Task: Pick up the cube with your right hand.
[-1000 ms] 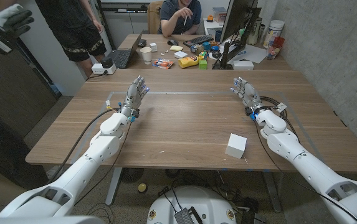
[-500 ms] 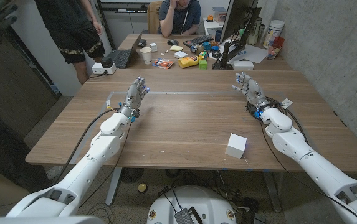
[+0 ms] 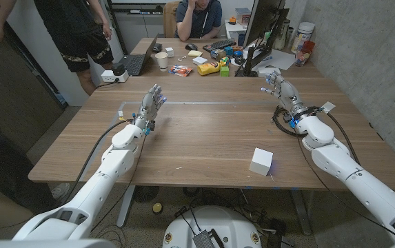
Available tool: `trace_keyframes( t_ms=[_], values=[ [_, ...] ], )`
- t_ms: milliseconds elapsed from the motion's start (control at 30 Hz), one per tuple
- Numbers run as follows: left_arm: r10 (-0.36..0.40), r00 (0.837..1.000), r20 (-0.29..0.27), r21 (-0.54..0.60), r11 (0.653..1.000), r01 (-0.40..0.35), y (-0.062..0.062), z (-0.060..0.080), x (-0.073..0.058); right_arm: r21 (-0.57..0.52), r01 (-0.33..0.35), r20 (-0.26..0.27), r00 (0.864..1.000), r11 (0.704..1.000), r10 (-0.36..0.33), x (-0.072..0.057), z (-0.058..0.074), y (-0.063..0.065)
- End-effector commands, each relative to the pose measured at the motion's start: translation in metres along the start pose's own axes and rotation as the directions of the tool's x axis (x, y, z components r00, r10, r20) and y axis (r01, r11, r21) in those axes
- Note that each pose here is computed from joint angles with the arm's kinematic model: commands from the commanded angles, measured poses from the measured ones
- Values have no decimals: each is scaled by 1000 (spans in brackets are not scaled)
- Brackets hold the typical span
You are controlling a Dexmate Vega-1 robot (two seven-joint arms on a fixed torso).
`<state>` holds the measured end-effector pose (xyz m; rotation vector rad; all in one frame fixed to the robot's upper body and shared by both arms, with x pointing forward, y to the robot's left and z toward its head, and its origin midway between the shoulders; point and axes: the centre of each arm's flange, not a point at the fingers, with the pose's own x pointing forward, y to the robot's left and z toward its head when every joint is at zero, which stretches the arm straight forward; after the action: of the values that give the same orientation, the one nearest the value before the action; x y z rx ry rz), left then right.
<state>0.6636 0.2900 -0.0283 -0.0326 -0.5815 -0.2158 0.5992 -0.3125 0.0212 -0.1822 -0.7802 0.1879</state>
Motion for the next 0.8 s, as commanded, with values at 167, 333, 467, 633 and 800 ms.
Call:
trace_keyframes(
  t_ms=[167,333,467,633,800],
  values=[
    [-4,1000,1,6,1000,4,0,1,1,-131,9,86,996,991,2,-13,42,-1],
    [-7,1000,2,5,1000,7,-1,1,2,-168,15,113,994,986,4,-20,52,-1],
    [-11,1000,3,6,1000,11,-2,1,3,-194,19,138,990,981,9,-26,61,2],
    [-15,1000,4,8,1000,15,-3,2,4,-253,28,166,986,967,15,-35,76,5],
    [-16,1000,4,8,1000,16,-3,2,3,-302,37,186,982,952,21,-44,89,10]
  ],
)
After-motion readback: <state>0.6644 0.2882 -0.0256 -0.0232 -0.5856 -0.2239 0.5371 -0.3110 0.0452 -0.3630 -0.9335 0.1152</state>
